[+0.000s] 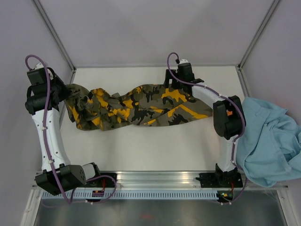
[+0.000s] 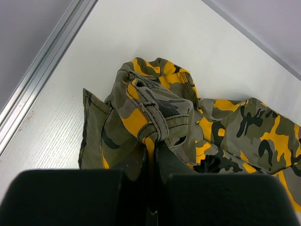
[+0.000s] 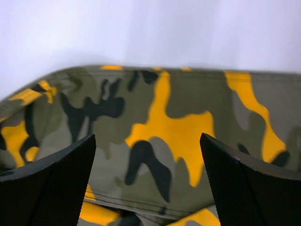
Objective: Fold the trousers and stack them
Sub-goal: Flatten the trousers out
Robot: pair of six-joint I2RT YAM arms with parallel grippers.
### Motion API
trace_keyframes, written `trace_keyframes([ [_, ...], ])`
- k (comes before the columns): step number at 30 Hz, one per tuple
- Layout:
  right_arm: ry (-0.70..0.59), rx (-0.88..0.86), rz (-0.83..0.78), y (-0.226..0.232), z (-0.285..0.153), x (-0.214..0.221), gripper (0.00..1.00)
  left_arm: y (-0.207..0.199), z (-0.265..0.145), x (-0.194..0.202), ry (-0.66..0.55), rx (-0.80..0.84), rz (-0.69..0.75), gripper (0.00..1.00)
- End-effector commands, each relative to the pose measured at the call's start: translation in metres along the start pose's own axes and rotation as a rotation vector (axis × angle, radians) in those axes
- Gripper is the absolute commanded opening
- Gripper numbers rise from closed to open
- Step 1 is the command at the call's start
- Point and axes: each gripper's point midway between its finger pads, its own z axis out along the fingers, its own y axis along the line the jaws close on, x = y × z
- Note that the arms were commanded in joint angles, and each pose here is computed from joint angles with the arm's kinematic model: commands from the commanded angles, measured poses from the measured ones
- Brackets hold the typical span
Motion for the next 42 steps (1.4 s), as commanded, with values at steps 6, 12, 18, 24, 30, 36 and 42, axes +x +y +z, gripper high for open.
trace_keyframes([
  [6, 0.143, 0.158, -0.121, -0.007, 0.052, 0.04, 0.98, -0.006, -0.002, -0.013, -0.068, 0.044, 0.034, 0.05],
  [12, 0.239, 0.198, -0.157, -0.017, 0.063, 0.086, 0.97, -0.006, 0.001, -0.005, -0.05, 0.055, 0.033, 0.05],
  [18, 0.293, 0.235, -0.193, -0.032, 0.061, 0.112, 0.66, -0.005, 0.004, 0.002, -0.032, 0.055, 0.03, 0.05],
  [24, 0.347, 0.285, -0.249, -0.049, 0.058, 0.131, 0.1, -0.005, 0.005, 0.002, -0.032, 0.06, 0.027, 0.05],
  [30, 0.28, 0.384, -0.205, -0.079, 0.041, 0.104, 0.0, -0.014, 0.003, -0.002, -0.035, 0.101, 0.03, 0.05],
  [36, 0.139, 0.435, 0.059, -0.145, 0.01, 0.042, 0.0, -0.048, -0.01, -0.012, -0.023, 0.27, 0.042, 0.03],
  [42, 0.049, 0.498, 0.131, -0.188, -0.011, 0.005, 0.0, -0.067, -0.02, -0.023, -0.043, 0.356, -0.004, 0.06],
])
